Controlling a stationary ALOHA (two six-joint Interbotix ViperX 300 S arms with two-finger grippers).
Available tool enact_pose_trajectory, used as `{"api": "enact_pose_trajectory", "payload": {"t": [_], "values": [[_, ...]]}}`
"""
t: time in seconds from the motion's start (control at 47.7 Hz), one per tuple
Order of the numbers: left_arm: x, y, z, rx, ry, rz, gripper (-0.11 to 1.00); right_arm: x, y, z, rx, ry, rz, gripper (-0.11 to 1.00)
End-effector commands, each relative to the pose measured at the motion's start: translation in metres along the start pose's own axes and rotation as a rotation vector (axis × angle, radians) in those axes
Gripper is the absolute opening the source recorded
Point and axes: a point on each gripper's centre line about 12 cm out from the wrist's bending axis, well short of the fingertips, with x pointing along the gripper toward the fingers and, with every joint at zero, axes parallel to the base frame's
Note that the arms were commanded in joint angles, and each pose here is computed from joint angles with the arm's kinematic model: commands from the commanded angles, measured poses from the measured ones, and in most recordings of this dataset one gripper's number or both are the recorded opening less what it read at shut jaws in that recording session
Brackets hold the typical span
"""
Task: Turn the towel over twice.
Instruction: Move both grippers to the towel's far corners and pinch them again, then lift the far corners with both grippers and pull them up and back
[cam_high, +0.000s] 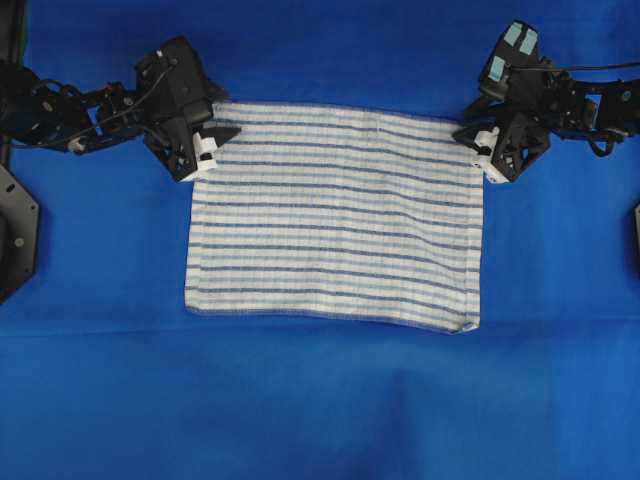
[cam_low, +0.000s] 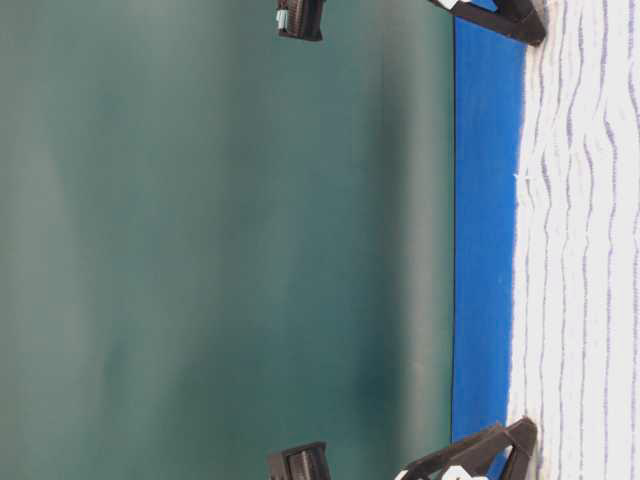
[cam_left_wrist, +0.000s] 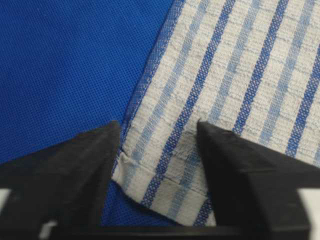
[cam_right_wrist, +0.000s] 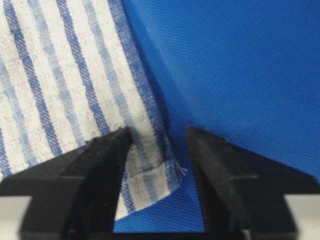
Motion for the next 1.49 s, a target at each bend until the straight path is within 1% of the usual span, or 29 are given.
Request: {"api": "enact_pose_trajectory", "payload": {"t": [0.0,0.063,0.168,0.21,0.252,0.483,0.587,0.692,0.776,0.881,1.133,1.28,1.469], "values": [[0.001,0.004,0.005,-0.004,-0.003,0.008,0.45,-0.001,-0.001,0.004,-0.003,-0.017,0.000,0.49],[0.002,0.004,0.005,-0.005,0.009,0.006,0.33,-0.001,-0.001,0.004,-0.003,-0.014,-0.001,0.39],[0.003,0.004,0.002,-0.005,0.039,0.000,0.12,-0.001,-0.001,0.005,-0.004,-0.014,-0.001,0.10],[0.003,0.004,0.002,-0.006,0.043,0.001,0.05,-0.001,-0.001,0.005,-0.004,-0.014,-0.001,0.03],[0.003,0.004,0.002,-0.006,0.046,0.000,0.01,-0.001,-0.001,0.005,-0.004,-0.014,-0.001,0.03],[0.002,0.005,0.005,-0.008,0.037,0.003,0.01,-0.001,-0.001,0.010,-0.005,-0.026,-0.002,0.03],[-0.004,0.008,0.015,-0.008,0.001,0.011,0.01,-0.004,-0.003,0.017,-0.001,-0.048,-0.008,0.03],[-0.013,0.014,0.030,-0.014,-0.053,0.031,0.01,-0.011,-0.010,0.029,0.011,-0.078,-0.029,0.03],[-0.022,0.023,0.042,-0.024,-0.093,0.056,0.01,-0.018,-0.018,0.042,0.004,-0.105,-0.054,0.03],[-0.030,0.034,0.057,-0.034,-0.143,0.087,0.01,-0.026,-0.030,0.058,-0.021,-0.133,-0.091,0.03],[-0.043,0.061,0.092,-0.055,-0.252,0.162,0.01,-0.053,-0.062,0.104,-0.056,-0.212,-0.194,0.03],[-0.051,0.074,0.114,-0.058,-0.327,0.202,0.01,-0.072,-0.072,0.129,-0.097,-0.249,-0.242,0.03],[-0.062,0.087,0.139,-0.058,-0.406,0.239,0.01,-0.096,-0.082,0.157,-0.126,-0.307,-0.291,0.03]]}}
